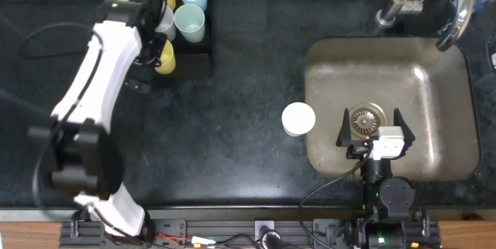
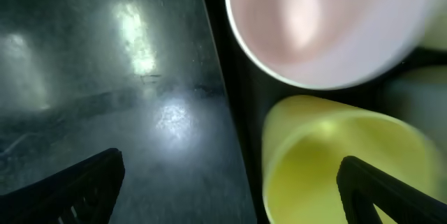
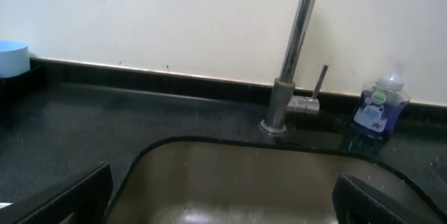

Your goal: Store Cups

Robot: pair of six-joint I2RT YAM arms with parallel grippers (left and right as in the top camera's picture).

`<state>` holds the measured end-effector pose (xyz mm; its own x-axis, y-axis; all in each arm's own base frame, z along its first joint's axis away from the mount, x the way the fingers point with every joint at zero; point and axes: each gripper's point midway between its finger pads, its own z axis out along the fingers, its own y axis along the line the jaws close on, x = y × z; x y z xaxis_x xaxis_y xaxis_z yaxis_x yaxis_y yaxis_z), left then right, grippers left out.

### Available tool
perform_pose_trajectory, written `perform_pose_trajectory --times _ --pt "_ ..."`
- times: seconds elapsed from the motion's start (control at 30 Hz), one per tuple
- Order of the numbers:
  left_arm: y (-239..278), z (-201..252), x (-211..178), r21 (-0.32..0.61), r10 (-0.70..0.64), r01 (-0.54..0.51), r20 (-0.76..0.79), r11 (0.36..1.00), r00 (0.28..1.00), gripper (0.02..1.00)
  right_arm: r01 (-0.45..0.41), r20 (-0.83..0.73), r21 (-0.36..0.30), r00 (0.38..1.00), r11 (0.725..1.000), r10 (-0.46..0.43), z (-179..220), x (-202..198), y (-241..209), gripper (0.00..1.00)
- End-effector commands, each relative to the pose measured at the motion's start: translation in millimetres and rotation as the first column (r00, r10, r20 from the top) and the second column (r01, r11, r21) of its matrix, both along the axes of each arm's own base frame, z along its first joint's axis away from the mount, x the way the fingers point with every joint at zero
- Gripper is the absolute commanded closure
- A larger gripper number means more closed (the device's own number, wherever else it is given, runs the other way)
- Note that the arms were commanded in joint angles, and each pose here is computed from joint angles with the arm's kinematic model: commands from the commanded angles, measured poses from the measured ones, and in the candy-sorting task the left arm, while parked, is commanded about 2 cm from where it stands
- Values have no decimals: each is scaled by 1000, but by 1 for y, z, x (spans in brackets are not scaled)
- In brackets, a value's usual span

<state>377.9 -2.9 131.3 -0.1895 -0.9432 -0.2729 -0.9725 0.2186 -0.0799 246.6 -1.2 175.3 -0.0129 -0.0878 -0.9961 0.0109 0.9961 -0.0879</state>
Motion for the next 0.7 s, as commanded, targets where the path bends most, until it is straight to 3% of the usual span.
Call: perform_pose_trajectory --times 0.03,0.13,0.2,0.3,0.37,0.43,0.5,0.63,0.7 --pt "8 75 -4 7 10 -12 219 1000 976 18 -2 2 0 1000 1000 2 -3 0 0 3" --pt "3 121 1 41 -119 111 365 993 923 18 -2 2 0 1000 1000 2 -3 0 0 3" --pt "-4 162 6 126 -281 251 469 960 837 20 -2 2 1 1000 1000 2 -3 0 0 3" --pt "-23 230 -3 365 -599 477 533 800 598 18 -2 2 0 1000 1000 2 -3 0 0 3" --pt "-27 265 -30 522 -740 524 494 673 457 18 -2 2 0 1000 1000 2 -3 0 0 3" --pt "-22 282 -67 625 -815 523 444 579 373 18 -2 2 0 1000 1000 2 -3 0 0 3" --pt "-12 285 -106 687 -848 498 414 529 330 18 -2 2 0 1000 1000 2 -3 0 0 3" --pt "4 259 -174 745 -844 399 458 535 278 18 -2 2 0 1000 1000 2 -3 0 0 3" --pt "7 248 -187 808 -867 314 449 498 217 18 -2 2 1 1000 1000 2 -3 0 0 5"
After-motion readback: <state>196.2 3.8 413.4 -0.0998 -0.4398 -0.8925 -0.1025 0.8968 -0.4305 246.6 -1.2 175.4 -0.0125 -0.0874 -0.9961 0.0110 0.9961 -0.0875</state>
